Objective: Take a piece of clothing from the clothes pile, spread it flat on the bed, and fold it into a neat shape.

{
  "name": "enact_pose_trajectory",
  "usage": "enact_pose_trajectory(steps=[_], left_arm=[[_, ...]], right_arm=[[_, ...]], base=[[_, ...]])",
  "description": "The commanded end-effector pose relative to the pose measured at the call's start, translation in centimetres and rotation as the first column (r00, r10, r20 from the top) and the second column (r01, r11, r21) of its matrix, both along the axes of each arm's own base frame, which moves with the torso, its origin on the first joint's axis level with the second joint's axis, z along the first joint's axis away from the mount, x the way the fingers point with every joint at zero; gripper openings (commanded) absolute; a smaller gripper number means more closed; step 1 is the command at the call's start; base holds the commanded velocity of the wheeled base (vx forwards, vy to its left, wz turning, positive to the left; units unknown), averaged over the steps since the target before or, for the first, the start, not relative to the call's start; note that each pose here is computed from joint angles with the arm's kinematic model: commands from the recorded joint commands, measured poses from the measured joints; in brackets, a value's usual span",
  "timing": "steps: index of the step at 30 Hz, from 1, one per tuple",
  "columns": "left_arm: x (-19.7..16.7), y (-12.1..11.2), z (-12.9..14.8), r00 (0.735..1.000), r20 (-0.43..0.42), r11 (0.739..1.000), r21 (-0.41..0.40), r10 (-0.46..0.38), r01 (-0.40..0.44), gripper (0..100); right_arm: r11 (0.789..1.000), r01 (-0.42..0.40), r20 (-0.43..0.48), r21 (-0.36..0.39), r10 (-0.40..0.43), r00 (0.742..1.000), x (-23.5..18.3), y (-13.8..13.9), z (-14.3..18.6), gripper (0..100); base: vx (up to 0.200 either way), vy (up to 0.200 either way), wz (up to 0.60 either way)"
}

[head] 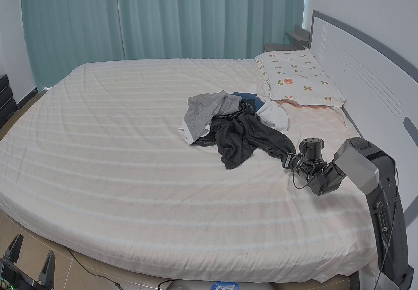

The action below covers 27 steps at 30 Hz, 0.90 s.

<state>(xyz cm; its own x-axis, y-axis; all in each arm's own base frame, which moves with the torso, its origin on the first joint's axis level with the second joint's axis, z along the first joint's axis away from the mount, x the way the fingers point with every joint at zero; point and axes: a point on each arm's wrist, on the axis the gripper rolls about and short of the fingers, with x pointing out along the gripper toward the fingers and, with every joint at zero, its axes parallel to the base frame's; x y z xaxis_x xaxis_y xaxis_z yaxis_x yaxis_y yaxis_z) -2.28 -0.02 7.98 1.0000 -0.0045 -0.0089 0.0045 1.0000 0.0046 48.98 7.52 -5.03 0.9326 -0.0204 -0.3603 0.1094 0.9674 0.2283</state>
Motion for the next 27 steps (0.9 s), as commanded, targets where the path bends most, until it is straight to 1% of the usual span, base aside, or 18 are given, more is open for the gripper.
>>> enact_pose_trajectory(steps=[1, 2, 4, 5, 7, 8, 11, 14, 18, 20, 27], left_arm=[[0.1, 0.0, -0.4, 1.0, -0.014, 1.0, 0.0, 0.0, 0.0, 100], [0.1, 0.0, -0.4, 1.0, -0.014, 1.0, 0.0, 0.0, 0.0, 100], [0.1, 0.0, -0.4, 1.0, -0.014, 1.0, 0.0, 0.0, 0.0, 100], [0.1, 0.0, -0.4, 1.0, -0.014, 1.0, 0.0, 0.0, 0.0, 100], [0.1, 0.0, -0.4, 1.0, -0.014, 1.0, 0.0, 0.0, 0.0, 100], [0.1, 0.0, -0.4, 1.0, -0.014, 1.0, 0.0, 0.0, 0.0, 100], [0.1, 0.0, -0.4, 1.0, -0.014, 1.0, 0.0, 0.0, 0.0, 100], [0.1, 0.0, -0.4, 1.0, -0.014, 1.0, 0.0, 0.0, 0.0, 100], [0.1, 0.0, -0.4, 1.0, -0.014, 1.0, 0.0, 0.0, 0.0, 100], [0.1, 0.0, -0.4, 1.0, -0.014, 1.0, 0.0, 0.0, 0.0, 100], [0.1, 0.0, -0.4, 1.0, -0.014, 1.0, 0.0, 0.0, 0.0, 100]], right_arm=[[1.0, -0.016, -0.012, 0.007, 0.016, 1.0, -0.4, -0.3, 0.3, 0], [1.0, -0.024, -0.012, 0.012, 0.024, 1.0, -0.3, -0.4, 0.2, 100], [0.999, -0.035, -0.01, 0.032, 0.036, 0.999, -0.3, -0.3, 0.1, 100], [0.997, -0.046, -0.009, 0.056, 0.046, 0.999, -0.3, -0.3, 0.1, 100], [0.995, -0.057, 0.005, 0.087, 0.056, 0.998, -0.2, -0.1, 0.3, 100], [0.992, -0.067, 0.029, 0.111, 0.064, 0.998, -0.1, 0.0, 0.6, 100], [0.988, -0.082, 0.054, 0.128, 0.076, 0.996, 0.0, 0.1, 1.0, 100], [0.984, -0.114, 0.06, 0.139, 0.107, 0.992, 0.2, 0.2, 1.1, 100], [0.982, -0.128, 0.086, 0.142, 0.117, 0.989, 0.8, 0.5, 1.8, 100], [0.981, -0.134, 0.067, 0.138, 0.126, 0.99, 0.8, 0.8, 1.6, 100], [0.979, -0.151, 0.057, 0.137, 0.144, 0.988, 1.2, 0.9, 1.0, 100]], base=[[0.0, 0.0, 0.0], [0.0, 0.0, 0.0], [0.0, 0.0, 0.0], [0.0, 0.0, 0.0], [0.0, 0.0, 0.0], [0.0, 0.0, 0.0], [0.0, 0.0, 0.0], [0.0, 0.0, 0.0], [0.0, 0.0, 0.0], [0.0, 0.0, 0.0], [0.0, 0.0, 0.0]])
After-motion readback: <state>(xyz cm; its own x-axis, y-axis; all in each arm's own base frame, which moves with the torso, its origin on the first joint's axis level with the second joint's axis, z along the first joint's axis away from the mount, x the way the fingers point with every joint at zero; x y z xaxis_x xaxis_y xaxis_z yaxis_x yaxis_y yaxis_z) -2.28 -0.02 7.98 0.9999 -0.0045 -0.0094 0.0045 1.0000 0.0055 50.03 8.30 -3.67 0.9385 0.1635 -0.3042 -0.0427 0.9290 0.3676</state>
